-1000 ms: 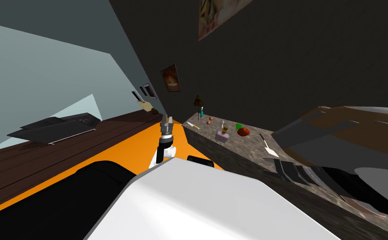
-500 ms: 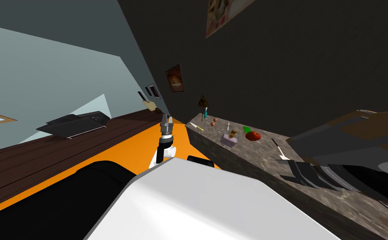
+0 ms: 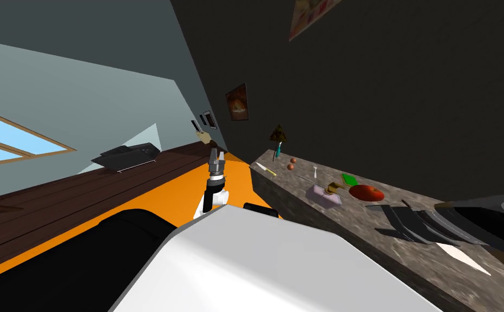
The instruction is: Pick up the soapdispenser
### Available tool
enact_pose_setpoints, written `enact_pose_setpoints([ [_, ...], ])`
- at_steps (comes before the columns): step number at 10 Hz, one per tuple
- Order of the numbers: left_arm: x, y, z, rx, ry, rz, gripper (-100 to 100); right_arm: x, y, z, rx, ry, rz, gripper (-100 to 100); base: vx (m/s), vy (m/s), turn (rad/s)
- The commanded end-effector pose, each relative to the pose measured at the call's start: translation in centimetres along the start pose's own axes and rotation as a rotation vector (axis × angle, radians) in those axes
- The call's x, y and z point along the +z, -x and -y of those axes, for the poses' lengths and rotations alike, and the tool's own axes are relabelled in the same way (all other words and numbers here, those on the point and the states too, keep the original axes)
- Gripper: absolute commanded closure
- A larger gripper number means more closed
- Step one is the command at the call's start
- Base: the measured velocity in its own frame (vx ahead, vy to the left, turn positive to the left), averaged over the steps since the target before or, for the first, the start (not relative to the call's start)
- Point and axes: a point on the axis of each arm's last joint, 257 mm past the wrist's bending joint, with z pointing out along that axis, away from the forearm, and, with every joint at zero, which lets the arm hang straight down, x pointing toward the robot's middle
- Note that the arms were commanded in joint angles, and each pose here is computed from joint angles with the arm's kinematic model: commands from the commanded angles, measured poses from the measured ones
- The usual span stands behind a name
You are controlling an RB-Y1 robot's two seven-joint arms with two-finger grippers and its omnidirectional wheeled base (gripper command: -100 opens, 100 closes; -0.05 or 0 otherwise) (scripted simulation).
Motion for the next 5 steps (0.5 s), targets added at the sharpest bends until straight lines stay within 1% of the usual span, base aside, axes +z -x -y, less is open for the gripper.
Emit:
enact_pose_setpoints([
  [1,0.0,0.0,0.0,0.0,0.0,0.0,0,-0.24,0.94,-0.2,-0.018,0.013,0.008,-100,0.132,0.252,0.164],
  [2,0.0,0.0,0.0,0.0,0.0,0.0,0,-0.15,1.72,-0.4,-0.027,0.02,0.023,-100,0.099,0.242,0.136],
  [3,0.0,0.0,0.0,0.0,0.0,0.0,0,-0.15,1.72,-0.4,-0.027,0.02,0.023,-100,0.097,0.204,0.04],
  [4,0.0,0.0,0.0,0.0,0.0,0.0,0,-0.2,1.65,-0.37,-0.025,0.019,0.02,-100,0.042,0.084,-0.007],
  [5,0.01,0.0,0.0,0.0,0.0,0.0,0,-0.19,1.68,-0.38,-0.026,0.02,0.021,0,0.009,0.017,-0.004],
])
